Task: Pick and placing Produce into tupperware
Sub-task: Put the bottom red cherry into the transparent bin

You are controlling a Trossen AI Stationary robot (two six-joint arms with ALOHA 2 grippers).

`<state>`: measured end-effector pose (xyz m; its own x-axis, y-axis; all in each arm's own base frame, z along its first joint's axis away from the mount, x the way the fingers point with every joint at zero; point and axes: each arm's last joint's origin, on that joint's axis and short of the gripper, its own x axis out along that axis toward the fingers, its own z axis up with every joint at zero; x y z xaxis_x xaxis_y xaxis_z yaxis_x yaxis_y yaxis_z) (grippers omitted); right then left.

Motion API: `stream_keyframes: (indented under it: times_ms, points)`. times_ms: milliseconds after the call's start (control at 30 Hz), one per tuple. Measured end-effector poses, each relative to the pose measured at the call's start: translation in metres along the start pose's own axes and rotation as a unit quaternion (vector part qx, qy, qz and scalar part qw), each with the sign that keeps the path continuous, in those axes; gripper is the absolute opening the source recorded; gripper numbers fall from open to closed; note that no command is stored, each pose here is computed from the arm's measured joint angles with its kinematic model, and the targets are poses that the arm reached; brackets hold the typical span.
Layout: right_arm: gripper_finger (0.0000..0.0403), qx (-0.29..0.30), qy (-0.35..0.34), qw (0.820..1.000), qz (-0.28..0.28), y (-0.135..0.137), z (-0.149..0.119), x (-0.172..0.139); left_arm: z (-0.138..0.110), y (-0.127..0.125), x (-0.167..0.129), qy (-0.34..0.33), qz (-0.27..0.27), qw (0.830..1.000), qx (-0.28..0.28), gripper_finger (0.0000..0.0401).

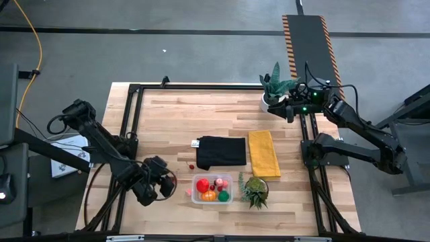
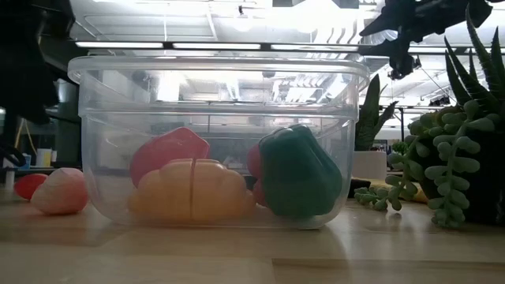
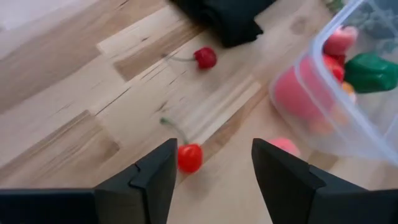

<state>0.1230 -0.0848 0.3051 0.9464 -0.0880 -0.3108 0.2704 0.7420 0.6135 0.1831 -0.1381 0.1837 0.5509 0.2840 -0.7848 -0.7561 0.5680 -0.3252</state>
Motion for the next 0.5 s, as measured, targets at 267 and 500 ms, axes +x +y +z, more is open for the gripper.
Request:
stream_keyframes:
  times_ms: [267,500]
  points:
    - [0.0171,0.02,0.004,1.0,0.001,0.0,-0.001,0.0,-0.024,0.015,-0.02,-0.005,0.015,1.0,-0.006,0.0197]
    - [0.0171,0.024,0.004,1.0,0.0,0.0,-0.001,0.0,-0.046,0.019,-0.019,-0.043,0.007,0.999,0.004,0.0198]
